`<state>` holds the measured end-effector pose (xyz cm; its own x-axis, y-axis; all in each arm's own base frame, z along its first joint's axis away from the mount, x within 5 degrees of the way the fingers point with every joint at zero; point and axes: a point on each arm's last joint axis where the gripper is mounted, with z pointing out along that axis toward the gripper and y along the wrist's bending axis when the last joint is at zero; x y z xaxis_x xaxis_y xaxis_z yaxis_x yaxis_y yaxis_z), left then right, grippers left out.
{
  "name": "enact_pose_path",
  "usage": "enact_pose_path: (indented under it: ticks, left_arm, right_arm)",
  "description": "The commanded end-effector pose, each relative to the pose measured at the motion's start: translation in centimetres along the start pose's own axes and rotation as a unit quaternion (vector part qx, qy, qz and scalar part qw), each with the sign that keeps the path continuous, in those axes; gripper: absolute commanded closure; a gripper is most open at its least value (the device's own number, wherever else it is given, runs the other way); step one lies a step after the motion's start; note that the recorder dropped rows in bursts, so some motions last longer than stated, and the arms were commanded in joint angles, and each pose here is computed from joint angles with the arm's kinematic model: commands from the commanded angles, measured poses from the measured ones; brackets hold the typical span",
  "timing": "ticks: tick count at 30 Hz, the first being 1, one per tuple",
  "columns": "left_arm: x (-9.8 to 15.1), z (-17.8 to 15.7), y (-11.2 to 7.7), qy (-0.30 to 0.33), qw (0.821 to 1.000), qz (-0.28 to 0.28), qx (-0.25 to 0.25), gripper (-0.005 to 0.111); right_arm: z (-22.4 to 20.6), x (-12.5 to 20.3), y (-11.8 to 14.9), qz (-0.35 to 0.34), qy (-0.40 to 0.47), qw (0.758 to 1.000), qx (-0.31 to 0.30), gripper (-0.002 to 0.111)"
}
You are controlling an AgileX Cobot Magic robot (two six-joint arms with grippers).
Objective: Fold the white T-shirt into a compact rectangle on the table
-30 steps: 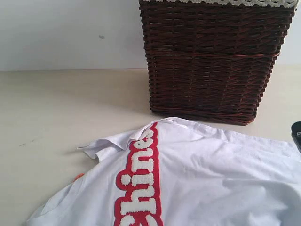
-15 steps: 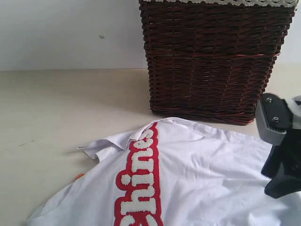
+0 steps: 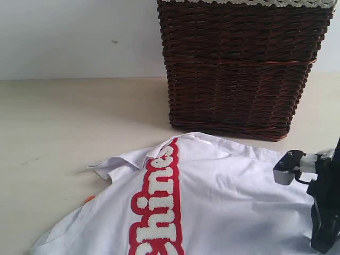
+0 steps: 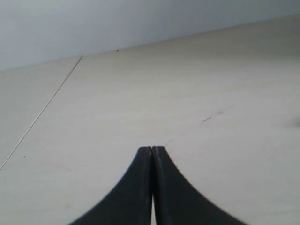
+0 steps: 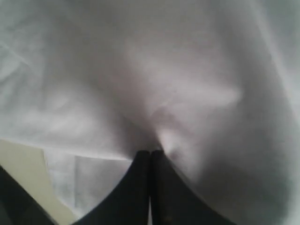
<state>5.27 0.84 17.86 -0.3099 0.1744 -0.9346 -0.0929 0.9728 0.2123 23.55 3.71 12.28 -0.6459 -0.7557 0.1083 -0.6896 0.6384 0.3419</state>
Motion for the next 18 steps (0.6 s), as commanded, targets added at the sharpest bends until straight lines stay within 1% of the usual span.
enact_pose_path:
  ticks: [1,4,5,7,9,10,11,13,15,17,18]
  left_arm:
    - [-0.2,-0.1,0.0,-0.009,1.0,-0.005,0.001,0.107]
    - [-0.2,-0.1,0.0,-0.009,1.0,-0.005,0.001,0.107]
    - [-0.2,-0.1,0.0,-0.009,1.0,-0.005,0.001,0.107]
    - [-0.2,-0.1,0.0,-0.009,1.0,-0.005,0.001,0.107]
    - [-0.2,-0.1,0.0,-0.009,1.0,-0.005,0.001,0.107]
    - [-0.2,-0.1,0.0,-0.009,1.0,-0.005,0.001,0.107]
    - [-0.2,-0.1,0.0,-0.009,1.0,-0.005,0.001,0.107]
    - [-0.2,-0.1,0.0,-0.009,1.0,-0.005,0.001,0.107]
    - [-0.2,-0.1,0.0,-0.009,1.0,-0.005,0.001,0.107]
    - [-0.2,-0.1,0.0,-0.009,1.0,-0.005,0.001,0.107]
    - [-0.2,-0.1,0.0,-0.009,1.0,-0.005,0.001,0.107]
  right_arm:
    - [0.4,-0.2,2.2,-0.06,0.057,0.995,-0.051,0.108]
    - [0.6,-0.4,3.9,-0.123,0.095,0.984,-0.085,0.108]
    - [0.7,-0.6,4.2,-0.138,0.098,0.982,-0.085,0.108]
    - [0.8,-0.8,4.5,-0.146,0.1,0.981,-0.082,0.108]
    - [0.5,-1.0,4.5,-0.146,0.083,0.984,-0.067,0.108]
    - [0.1,-1.1,4.5,-0.149,0.068,0.985,-0.05,0.108]
    - [-0.7,-1.1,4.7,-0.154,0.045,0.987,-0.025,0.108]
    - [-2.9,-1.0,4.9,-0.168,-0.014,0.984,0.05,0.108]
    - [-5.5,-0.6,4.3,-0.16,-0.092,0.972,0.144,0.108]
    - [-7.8,0.2,2.1,-0.113,-0.174,0.949,0.237,0.108]
    - [-8.6,1.0,0.7,-0.084,-0.197,0.939,0.269,0.108]
